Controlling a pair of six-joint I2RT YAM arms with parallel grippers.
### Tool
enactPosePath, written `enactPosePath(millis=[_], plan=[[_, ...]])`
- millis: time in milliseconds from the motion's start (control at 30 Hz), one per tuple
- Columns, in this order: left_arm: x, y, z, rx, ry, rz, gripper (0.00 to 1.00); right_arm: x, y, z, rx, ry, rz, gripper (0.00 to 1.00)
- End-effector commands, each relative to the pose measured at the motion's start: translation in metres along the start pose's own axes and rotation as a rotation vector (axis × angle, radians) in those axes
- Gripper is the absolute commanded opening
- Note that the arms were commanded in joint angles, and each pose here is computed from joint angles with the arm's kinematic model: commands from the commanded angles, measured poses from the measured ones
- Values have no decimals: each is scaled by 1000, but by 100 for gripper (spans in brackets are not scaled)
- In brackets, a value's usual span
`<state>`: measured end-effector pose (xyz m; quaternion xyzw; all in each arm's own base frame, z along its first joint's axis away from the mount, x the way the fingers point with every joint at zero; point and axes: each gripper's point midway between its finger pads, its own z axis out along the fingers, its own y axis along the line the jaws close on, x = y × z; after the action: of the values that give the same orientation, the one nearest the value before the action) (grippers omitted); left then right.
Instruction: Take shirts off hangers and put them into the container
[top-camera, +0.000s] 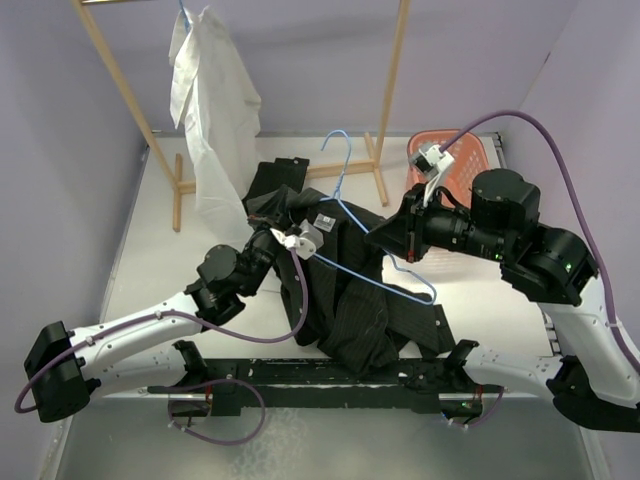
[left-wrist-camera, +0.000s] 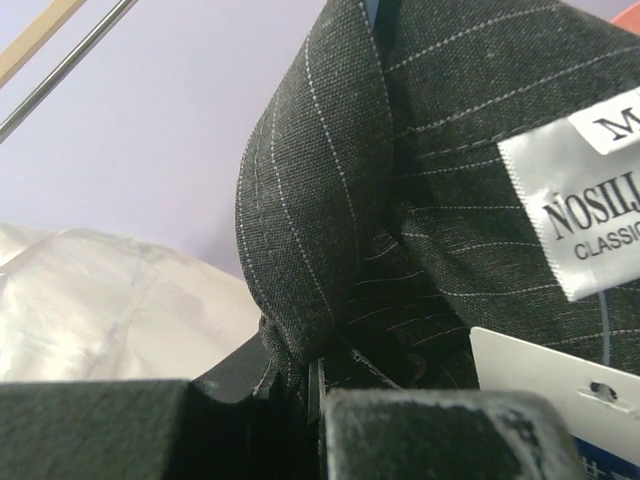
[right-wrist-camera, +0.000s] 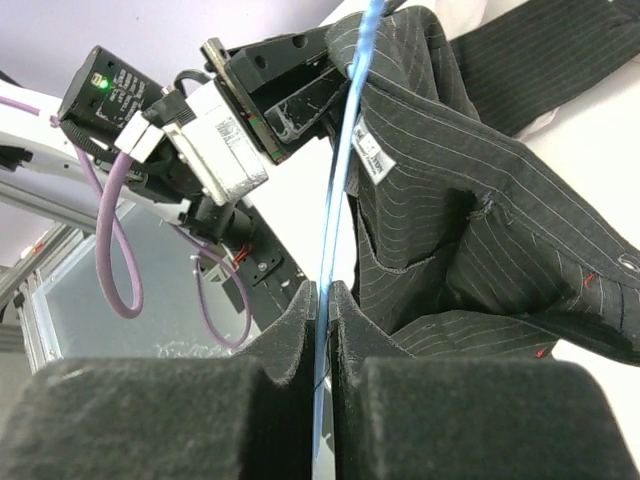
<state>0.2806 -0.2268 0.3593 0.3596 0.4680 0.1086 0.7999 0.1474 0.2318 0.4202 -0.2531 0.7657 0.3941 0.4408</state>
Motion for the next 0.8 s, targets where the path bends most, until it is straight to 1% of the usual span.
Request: enactPosePath(millis=[0,133,167,200,233,300,333,367,433,500,600,633,700,767], plan=[[-23,28,5,-93,-55,-65,0,-3,5,2,-32,-9,4,0],[-24,28,8,-83,-42,-77,0,-2,-2,4,9,-7,10,0],[-26,28,9,-75,-40,-97,8,-2,-7,4,36,-12,13,0],[-29,28,10,-64,-42,-136,20,-2,-12,2,63,-19,12,0],[-33,28,10,-48,-49,-170,38,-2,-17,1,92,-27,12,0],[-43,28,9,-8,-72,-234,69,-1,-25,-3,135,-37,11,0],[-49,28,8,12,-87,-261,96,0,-26,-4,139,-33,12,0],[-53,27,8,37,-91,-279,100,0,-25,-6,139,-31,10,0],[-59,26,9,93,-78,-293,99,-2,-27,-15,162,-33,-1,0],[-57,23,12,127,-34,-287,99,-4,-29,-28,196,-19,-10,0],[-50,17,15,172,44,-269,99,2,-34,-46,255,37,-18,0],[-47,9,13,216,77,-265,99,6,-37,-52,278,61,-19,0],[-48,6,9,263,107,-286,99,17,-45,-64,330,108,-18,0],[-54,10,1,289,108,-330,99,31,-52,-77,377,152,-13,0]])
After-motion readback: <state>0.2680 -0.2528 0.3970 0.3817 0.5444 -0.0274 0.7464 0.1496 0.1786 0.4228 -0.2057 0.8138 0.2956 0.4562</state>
